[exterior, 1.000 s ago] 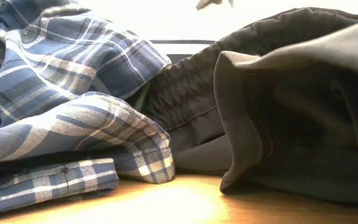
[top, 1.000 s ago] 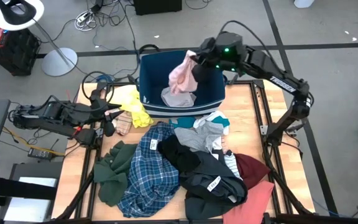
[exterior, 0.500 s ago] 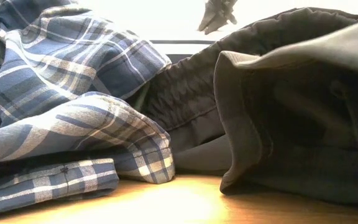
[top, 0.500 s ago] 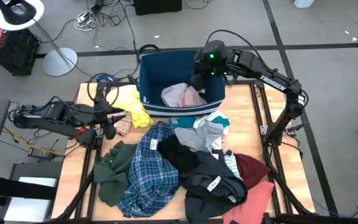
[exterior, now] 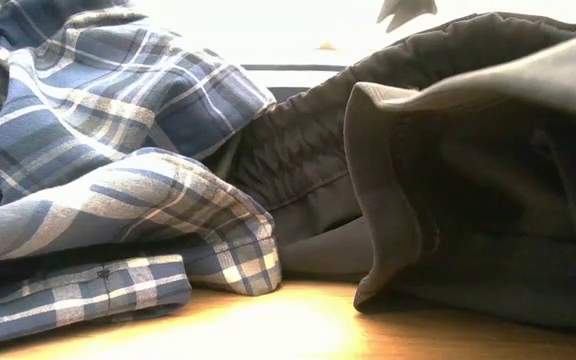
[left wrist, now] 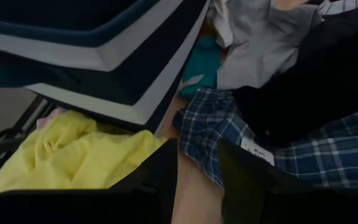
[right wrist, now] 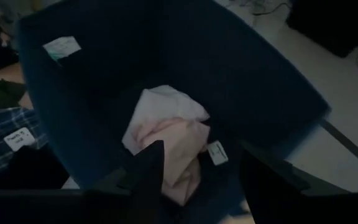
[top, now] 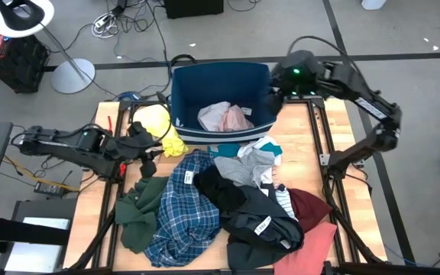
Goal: Sort clothes
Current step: Put the yellow shirt into the laundry organizer
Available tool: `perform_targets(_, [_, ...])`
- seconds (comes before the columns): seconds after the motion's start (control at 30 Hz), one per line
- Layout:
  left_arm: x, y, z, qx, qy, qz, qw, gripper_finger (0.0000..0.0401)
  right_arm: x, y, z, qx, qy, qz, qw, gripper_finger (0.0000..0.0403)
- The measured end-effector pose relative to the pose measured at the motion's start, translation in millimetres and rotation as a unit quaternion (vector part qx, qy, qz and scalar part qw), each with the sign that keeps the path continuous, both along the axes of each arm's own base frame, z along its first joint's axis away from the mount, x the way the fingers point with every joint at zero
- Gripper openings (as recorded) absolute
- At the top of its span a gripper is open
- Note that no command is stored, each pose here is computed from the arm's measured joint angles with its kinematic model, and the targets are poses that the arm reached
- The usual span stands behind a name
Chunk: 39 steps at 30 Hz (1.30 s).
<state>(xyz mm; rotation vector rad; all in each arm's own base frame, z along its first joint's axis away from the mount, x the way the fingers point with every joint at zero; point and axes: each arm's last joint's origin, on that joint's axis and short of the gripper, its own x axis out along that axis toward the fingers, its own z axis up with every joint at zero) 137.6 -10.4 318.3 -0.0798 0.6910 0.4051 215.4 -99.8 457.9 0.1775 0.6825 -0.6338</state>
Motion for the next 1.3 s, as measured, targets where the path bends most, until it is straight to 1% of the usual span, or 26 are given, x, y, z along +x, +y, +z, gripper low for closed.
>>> perform_targets(0.13, [0.4,0.9,-0.4,0.011,0.001,0.015,1.0,0.0122,-37.8,17.2,-11.6,-0.003,-0.022,-0.038,0.999,0.0195])
perform_targets(0.2, [-0.7,3.3,-1.0,0.018,0.003,0.036,0.999,0.0121,-55.9,26.8,-23.3,0.006,-0.034,-0.051,0.998,0.0196])
perform_targets(0.37, [-3.2,15.8,-4.3,0.015,0.022,0.093,0.995,0.0121,-94.5,51.8,-57.5,0.053,-0.088,-0.067,0.992,0.0196])
perform_targets(0.5, [-1.9,27.5,-8.9,0.012,0.043,0.123,0.991,0.0121,-112.6,64.7,-93.2,0.084,-0.131,-0.069,0.985,0.0196])
perform_targets(0.57, [-0.3,34.1,-13.0,0.006,0.05,0.13,0.99,0.0122,-117.4,68.4,-111.8,0.1,-0.141,-0.07,0.983,0.0195])
perform_targets(0.7, [5.9,46.8,-27.6,-0.019,0.062,0.122,0.99,0.0122,-118.9,72.3,-145.2,0.122,-0.153,-0.071,0.978,0.0194])
perform_targets(0.83, [11.6,58.2,-42.8,-0.03,0.069,0.11,0.991,0.0122,-116.4,73.4,-166.0,0.125,-0.17,-0.065,0.975,0.0194])
perform_targets(0.93, [15.9,66.8,-54.8,-0.031,0.088,0.1,0.991,0.0122,-115.1,73.4,-171.0,0.12,-0.189,-0.059,0.973,0.0193])
perform_targets(1.07, [23.5,76.4,-73.2,-0.016,0.125,0.068,0.99,0.0122,-112.6,72.9,-172.8,0.114,-0.205,-0.053,0.971,0.0192])
perform_targets(1.2, [32.7,85.7,-88.2,-0.002,0.149,0.049,0.988,0.0122,-112.2,72.9,-172.6,0.109,-0.204,-0.049,0.972,0.0192])
perform_targets(1.3, [40.5,91.0,-95.6,0.001,0.151,0.031,0.988,0.0121,-112.3,72.9,-172.6,0.108,-0.203,-0.048,0.972,0.0192])
